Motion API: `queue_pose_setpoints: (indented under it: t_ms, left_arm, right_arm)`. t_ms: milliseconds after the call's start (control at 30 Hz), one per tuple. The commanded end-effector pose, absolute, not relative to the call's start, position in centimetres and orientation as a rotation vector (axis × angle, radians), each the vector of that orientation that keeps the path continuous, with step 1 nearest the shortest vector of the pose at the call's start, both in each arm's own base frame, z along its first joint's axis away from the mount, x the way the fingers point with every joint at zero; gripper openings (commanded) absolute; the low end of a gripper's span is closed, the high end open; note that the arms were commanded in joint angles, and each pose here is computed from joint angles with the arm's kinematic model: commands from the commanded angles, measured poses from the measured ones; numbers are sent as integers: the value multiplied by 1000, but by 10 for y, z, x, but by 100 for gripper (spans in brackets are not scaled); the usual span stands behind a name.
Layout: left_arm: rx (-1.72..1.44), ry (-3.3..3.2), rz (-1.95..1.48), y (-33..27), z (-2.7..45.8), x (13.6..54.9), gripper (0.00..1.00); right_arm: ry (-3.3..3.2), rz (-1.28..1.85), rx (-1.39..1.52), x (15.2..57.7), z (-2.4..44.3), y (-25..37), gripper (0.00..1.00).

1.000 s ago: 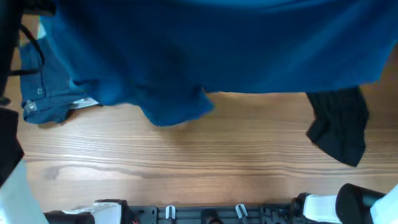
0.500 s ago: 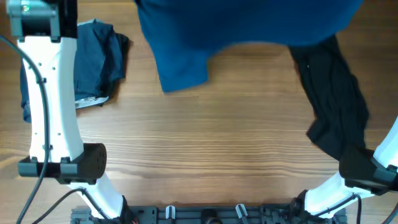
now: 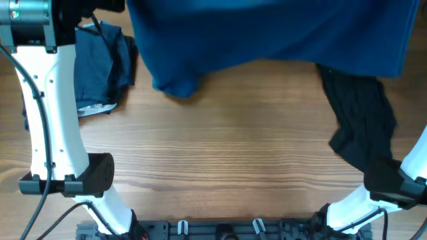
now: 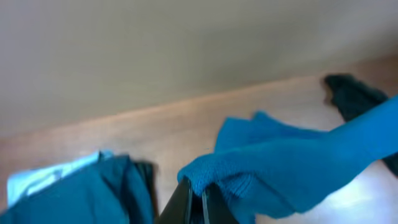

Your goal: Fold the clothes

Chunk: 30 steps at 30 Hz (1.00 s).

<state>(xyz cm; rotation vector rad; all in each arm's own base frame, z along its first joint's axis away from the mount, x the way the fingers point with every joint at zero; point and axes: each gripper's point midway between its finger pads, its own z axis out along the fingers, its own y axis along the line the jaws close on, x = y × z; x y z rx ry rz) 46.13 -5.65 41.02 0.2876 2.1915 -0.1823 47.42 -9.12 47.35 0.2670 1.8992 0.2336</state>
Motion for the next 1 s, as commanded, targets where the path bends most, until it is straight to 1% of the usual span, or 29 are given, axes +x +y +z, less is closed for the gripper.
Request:
queue_pose_setpoints:
  t_ms: [0, 100, 167, 300, 367, 433, 500, 600, 633, 767, 900, 967]
  left_arm:
    - [297, 2235, -163, -51, 408, 445, 4]
    - [293, 2231, -155, -49, 412, 439, 4]
    - [274, 2221, -124, -42, 423, 425, 4]
    - [233, 2279, -140, -37, 425, 390, 4]
    - [232, 2364, -151, -36, 411, 372, 4]
    - [222, 2452, -164, -36, 396, 358, 4]
    - [172, 2477, -210, -39, 391, 357, 4]
    - [169, 2532, -219, -39, 375, 358, 4]
    - [157, 2572, -224, -39, 364, 358, 4]
    - [42, 2745, -268, -39, 317, 353, 4]
    - [-6, 2936, -303, -41, 266, 336, 4]
    - [-4, 2975, -315, -44, 257, 328, 4]
  right_arm:
    - [1963, 258, 240, 463, 464, -83, 4]
    - [2050, 375, 163, 450, 447, -60, 4]
    - [2112, 408, 176, 435, 437, -53, 4]
    - [2233, 431, 221, 385, 428, -39, 4]
    - [2334, 436, 292, 351, 416, -33, 5]
    - [2347, 428, 363, 336, 414, -32, 4]
    - [2381, 394, 430, 322, 402, -36, 4]
    - [2476, 400, 481, 305, 370, -33, 4]
    - [2517, 369, 539, 293, 355, -36, 4]
    - [2578, 205, 699, 245, 321, -47, 4]
    - [2685, 276, 820, 209, 272, -31, 4]
    - [2755, 322, 846, 198, 249, -22, 4]
